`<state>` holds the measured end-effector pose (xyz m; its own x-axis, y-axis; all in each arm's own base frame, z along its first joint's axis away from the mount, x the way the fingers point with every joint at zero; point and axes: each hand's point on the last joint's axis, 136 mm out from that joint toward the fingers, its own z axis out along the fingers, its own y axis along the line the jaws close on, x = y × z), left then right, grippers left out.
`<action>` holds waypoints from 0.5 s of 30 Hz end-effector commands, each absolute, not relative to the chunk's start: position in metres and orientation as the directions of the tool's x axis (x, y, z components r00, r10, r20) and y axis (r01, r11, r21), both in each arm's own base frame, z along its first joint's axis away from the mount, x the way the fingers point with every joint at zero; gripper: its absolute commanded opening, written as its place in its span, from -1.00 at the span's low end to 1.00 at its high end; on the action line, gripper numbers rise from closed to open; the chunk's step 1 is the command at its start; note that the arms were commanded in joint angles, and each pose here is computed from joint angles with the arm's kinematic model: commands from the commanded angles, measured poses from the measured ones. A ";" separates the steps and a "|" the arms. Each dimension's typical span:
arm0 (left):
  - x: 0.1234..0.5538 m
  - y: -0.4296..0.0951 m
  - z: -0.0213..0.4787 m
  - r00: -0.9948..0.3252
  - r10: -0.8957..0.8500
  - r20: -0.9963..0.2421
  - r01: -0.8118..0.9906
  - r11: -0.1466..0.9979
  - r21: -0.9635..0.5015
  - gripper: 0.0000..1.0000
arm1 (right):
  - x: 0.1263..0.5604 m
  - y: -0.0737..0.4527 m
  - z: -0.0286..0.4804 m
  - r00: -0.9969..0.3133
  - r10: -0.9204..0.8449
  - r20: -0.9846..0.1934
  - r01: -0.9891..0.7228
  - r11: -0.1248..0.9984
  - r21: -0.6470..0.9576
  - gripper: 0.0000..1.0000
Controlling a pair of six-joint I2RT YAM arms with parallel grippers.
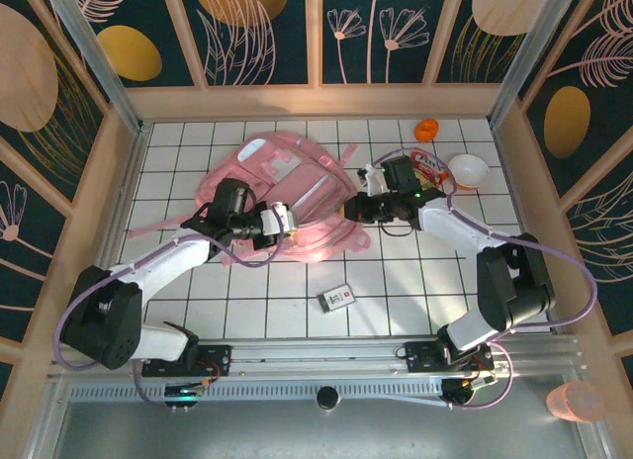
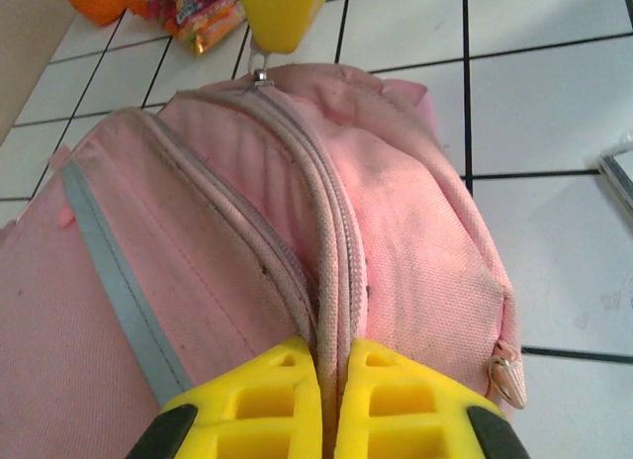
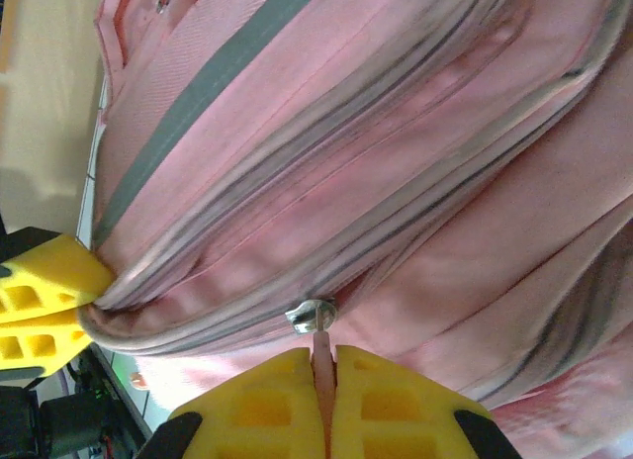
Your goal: Pack the student bag
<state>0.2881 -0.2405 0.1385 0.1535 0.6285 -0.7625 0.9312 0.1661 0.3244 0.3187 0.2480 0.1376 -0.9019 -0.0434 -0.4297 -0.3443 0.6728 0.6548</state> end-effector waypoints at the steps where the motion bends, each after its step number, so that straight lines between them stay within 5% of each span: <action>1: 0.299 -0.184 0.107 0.006 0.777 -0.630 0.892 0.281 0.354 -0.89 | 0.343 0.233 0.146 -0.873 -0.005 -0.488 -0.348 0.709 0.614 -1.00; 7: 0.325 -0.132 0.109 -0.130 0.826 -0.548 0.771 0.432 0.468 -0.31 | 0.315 0.275 0.157 -0.890 0.010 -0.455 -0.341 0.649 0.680 -1.00; 10: 0.320 -0.149 0.129 -0.115 0.779 -0.616 0.812 0.431 0.394 0.28 | 0.301 0.298 0.160 -0.894 0.010 -0.447 -0.343 0.627 0.700 -1.00; 15: 0.297 -0.214 0.183 0.060 0.616 -0.786 0.863 0.363 0.351 0.47 | 0.290 0.320 0.167 -0.891 0.007 -0.453 -0.357 0.605 0.711 -1.00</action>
<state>0.3130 -0.1703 0.1336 -0.0656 0.7345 -0.6754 0.8345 0.4115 0.3664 0.2948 0.3035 0.1434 -0.9098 -0.0328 -0.4138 -0.3354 0.6452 0.6865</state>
